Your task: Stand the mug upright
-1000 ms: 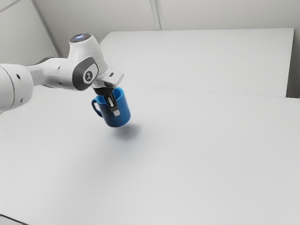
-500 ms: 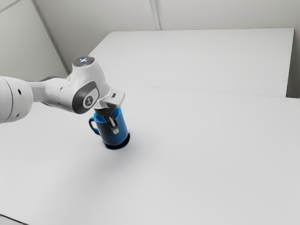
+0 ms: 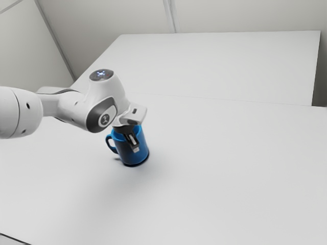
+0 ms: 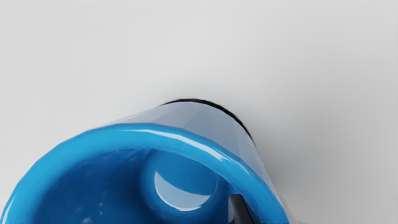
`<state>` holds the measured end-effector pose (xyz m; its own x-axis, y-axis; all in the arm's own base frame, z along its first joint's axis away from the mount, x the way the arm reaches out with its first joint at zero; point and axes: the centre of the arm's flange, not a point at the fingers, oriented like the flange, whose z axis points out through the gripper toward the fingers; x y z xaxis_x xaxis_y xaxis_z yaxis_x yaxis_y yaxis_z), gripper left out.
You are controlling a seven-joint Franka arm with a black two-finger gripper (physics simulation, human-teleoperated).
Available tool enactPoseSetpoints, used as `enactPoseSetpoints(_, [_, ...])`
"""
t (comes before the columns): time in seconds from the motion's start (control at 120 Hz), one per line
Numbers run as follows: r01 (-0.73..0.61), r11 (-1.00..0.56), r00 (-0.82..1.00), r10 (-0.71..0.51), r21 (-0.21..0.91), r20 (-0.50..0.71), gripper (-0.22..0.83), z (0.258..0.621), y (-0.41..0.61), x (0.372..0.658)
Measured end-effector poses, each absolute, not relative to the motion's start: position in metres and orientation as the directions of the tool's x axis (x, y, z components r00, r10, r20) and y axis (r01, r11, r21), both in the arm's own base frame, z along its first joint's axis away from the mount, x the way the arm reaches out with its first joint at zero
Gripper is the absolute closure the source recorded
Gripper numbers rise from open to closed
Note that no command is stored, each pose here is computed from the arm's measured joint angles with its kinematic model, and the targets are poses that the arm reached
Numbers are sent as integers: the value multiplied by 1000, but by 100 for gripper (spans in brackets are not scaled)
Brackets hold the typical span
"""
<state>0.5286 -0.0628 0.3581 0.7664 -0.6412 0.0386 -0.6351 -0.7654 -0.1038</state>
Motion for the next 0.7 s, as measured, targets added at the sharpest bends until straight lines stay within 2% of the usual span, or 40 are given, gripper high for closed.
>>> enactPoseSetpoints(0.192, [-622, -777, 778, -627, -98, 41, 58, 356, -64, 526])
enactPoseSetpoints(0.467, [-590, -801, 801, -596, -97, 50, 30, 357, -51, 527])
enactPoseSetpoints(0.7, [-571, -812, 807, -582, -119, 102, 11, 390, -49, 528])
